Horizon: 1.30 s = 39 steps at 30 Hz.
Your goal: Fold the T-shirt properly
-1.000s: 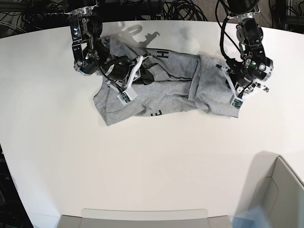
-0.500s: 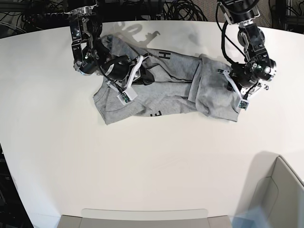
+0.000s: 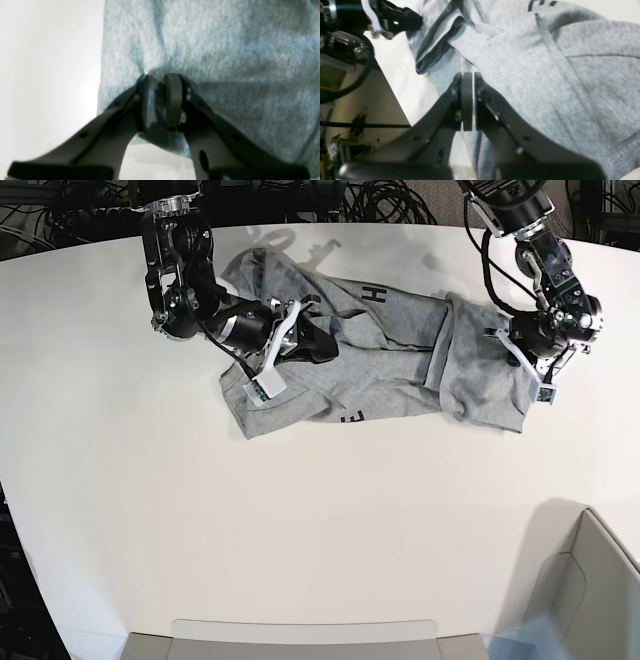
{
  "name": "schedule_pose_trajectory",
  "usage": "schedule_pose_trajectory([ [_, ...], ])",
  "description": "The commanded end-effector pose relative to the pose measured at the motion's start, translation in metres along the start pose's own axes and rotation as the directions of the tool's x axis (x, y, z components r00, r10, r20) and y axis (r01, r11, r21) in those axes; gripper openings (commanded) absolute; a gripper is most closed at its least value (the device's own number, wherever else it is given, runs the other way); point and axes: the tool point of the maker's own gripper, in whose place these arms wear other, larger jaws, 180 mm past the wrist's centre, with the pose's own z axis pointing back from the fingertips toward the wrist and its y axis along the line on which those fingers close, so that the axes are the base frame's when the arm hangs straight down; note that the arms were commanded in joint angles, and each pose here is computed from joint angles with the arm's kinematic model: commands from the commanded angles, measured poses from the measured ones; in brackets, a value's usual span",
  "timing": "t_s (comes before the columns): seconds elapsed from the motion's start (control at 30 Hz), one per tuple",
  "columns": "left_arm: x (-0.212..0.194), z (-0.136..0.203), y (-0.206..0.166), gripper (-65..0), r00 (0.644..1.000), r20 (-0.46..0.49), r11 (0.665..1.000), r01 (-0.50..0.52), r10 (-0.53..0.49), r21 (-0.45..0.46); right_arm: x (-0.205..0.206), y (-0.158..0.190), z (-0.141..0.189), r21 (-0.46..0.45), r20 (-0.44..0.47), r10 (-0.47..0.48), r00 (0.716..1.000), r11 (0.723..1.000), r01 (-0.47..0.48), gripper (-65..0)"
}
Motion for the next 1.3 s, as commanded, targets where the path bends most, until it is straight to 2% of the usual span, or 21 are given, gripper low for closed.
schedule_pose_trajectory([
  [0.0, -0.007, -0.002, 0.007, -53.1, 0.999, -0.043, 1.000, 0.004, -0.003, 0.025, 0.014, 0.005, 0.002, 0.018, 0.047, 0.007, 0.999, 1.000, -0.008, -57.4],
  [0.13, -0.016, -0.008, 0.004, -53.1, 0.997, -0.072, 1.000, -0.006, 0.006, 0.008, 0.019, 0.002, 0.011, 0.039, 0.097, -0.058, 0.994, 0.998, 0.054, -45.2],
  [0.23, -0.018, -0.009, 0.003, -53.1, 0.997, -0.076, 1.000, -0.007, 0.008, 0.005, 0.025, -0.008, 0.024, 0.041, 0.156, -0.122, 0.980, 0.992, 0.117, -40.9],
  [0.43, -0.017, -0.009, 0.002, -53.1, 0.997, -0.076, 1.000, -0.002, 0.002, 0.002, 0.039, -0.023, 0.050, 0.061, 0.246, -0.192, 0.950, 0.981, 0.183, -41.0],
  [0.57, -0.017, -0.010, 0.001, -53.1, 0.997, -0.077, 1.000, 0.000, 0.000, 0.000, 0.039, -0.029, 0.064, 0.094, 0.291, -0.263, 0.920, 0.965, 0.246, -40.8],
  [0.8, -0.017, -0.010, 0.001, -53.1, 0.997, -0.077, 1.000, 0.002, -0.002, -0.001, 0.008, -0.040, 0.062, 0.112, 0.264, -0.385, 0.884, 0.923, 0.369, -40.7],
  [1.1, -0.017, -0.010, 0.001, -53.1, 0.997, -0.077, 1.000, 0.002, -0.002, -0.001, -0.019, -0.042, 0.060, 0.090, 0.231, -0.445, 0.865, 0.895, 0.437, -40.8],
  [1.27, -0.017, -0.010, 0.000, -53.1, 0.997, -0.077, 1.000, 0.001, -0.001, -0.002, -0.019, -0.061, 0.077, 0.050, 0.320, -0.480, 0.817, 0.869, 0.492, -40.9],
])
